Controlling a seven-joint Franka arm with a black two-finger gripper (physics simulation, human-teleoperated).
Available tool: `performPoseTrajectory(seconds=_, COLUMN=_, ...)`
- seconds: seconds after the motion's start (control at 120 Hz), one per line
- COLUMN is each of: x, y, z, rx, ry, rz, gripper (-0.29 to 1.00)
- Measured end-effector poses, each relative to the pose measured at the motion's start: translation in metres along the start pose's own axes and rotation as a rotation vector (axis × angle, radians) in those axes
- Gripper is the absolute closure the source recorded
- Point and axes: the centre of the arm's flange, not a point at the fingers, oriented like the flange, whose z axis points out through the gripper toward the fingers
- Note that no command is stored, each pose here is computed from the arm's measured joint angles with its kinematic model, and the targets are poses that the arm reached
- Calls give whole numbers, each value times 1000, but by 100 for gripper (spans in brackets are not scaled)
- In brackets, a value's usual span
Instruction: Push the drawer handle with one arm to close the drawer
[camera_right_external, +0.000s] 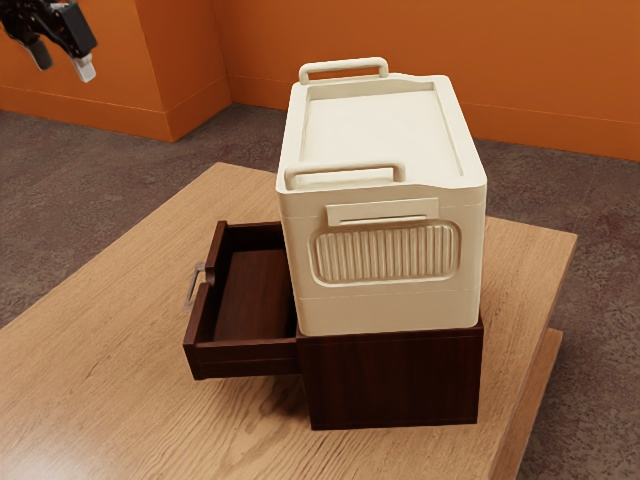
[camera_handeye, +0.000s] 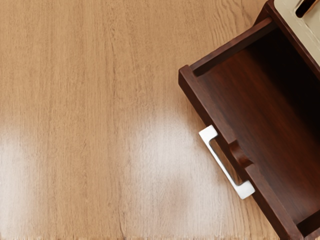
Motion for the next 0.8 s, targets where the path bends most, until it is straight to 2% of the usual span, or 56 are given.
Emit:
performPoseTrajectory(seconds=0.208, x=20, y=62, z=25, rx=-18, ry=-65, rz=163, gripper=0)
performPoseTrajectory(seconds=0.35, x=14, y=73, z=66, rx=-51, ry=-164, rz=205, gripper=1)
performPoseTrajectory(seconds=0.592, x=-11, y=86, z=123, rx=-75, ry=-286, rz=225, gripper=51)
performPoseTrajectory(seconds=0.683, x=-31, y=78, z=155, rx=-75, ry=-330, rz=209, gripper=63)
performPoseTrajectory(seconds=0.8, x=-41, y=75, z=202, rx=-60, ry=-362, rz=209, gripper=71)
